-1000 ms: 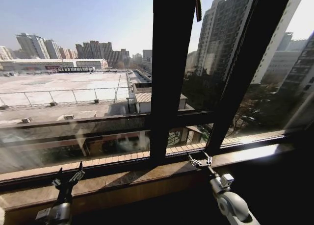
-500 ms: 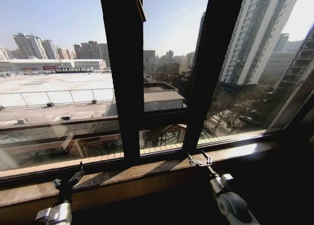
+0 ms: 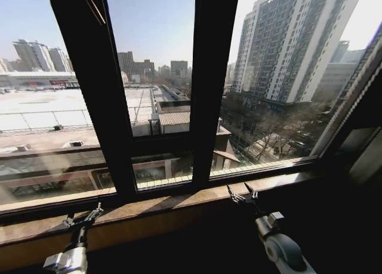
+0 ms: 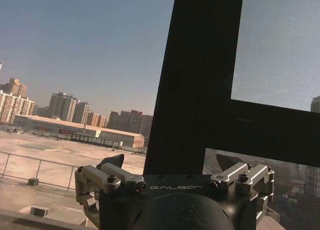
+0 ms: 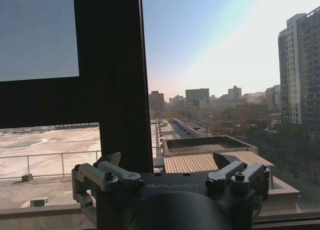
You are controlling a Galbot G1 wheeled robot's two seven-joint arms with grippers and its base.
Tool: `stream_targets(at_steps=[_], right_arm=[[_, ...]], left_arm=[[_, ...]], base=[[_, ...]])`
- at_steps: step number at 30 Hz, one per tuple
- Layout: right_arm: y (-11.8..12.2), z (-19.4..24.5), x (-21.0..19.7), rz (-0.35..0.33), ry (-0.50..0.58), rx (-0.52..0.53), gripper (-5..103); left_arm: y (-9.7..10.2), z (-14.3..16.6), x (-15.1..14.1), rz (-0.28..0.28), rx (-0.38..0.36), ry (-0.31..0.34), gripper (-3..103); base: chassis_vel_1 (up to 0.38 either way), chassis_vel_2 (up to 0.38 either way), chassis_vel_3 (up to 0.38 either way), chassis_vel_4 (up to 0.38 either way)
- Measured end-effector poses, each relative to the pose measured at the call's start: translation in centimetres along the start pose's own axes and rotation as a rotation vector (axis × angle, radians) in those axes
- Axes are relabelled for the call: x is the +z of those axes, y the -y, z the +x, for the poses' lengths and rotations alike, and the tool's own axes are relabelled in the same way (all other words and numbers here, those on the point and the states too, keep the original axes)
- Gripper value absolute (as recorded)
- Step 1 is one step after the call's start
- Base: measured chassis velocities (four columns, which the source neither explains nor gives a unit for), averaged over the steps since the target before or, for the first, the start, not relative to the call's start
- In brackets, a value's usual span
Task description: Open the curtains by pulling them apart, changing their state from closed to fully open.
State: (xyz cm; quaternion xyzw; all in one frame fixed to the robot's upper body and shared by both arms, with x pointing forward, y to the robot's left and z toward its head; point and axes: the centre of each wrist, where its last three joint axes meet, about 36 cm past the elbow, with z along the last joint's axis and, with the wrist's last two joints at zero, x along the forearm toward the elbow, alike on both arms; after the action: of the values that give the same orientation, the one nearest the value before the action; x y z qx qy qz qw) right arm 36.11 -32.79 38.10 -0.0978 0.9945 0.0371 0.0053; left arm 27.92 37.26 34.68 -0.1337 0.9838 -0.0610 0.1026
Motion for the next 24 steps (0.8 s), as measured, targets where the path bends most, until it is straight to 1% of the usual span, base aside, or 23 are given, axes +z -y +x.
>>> stream_targets(at_steps=[9, 14, 18, 24], right_arm=[[0.00, 0.00, 0.00, 0.000, 0.000, 0.000, 100], [0.01, 0.00, 0.00, 0.000, 0.000, 0.000, 100], [0.01, 0.00, 0.00, 0.000, 0.000, 0.000, 100], [-0.01, 0.00, 0.01, 0.000, 0.000, 0.000, 100]], left_arm=[[0.00, 0.00, 0.00, 0.000, 0.000, 0.000, 100], [0.01, 0.00, 0.00, 0.000, 0.000, 0.000, 100], [0.01, 0.00, 0.00, 0.000, 0.000, 0.000, 100], [-0.04, -0.01, -0.01, -0.001, -0.001, 0.000, 100]], base=[[-0.352, -0.347, 0.362, 0.352], [-0.252, -0.230, 0.251, 0.239], [-0.044, -0.098, 0.128, 0.039], [0.024, 0.022, -0.026, -0.010]])
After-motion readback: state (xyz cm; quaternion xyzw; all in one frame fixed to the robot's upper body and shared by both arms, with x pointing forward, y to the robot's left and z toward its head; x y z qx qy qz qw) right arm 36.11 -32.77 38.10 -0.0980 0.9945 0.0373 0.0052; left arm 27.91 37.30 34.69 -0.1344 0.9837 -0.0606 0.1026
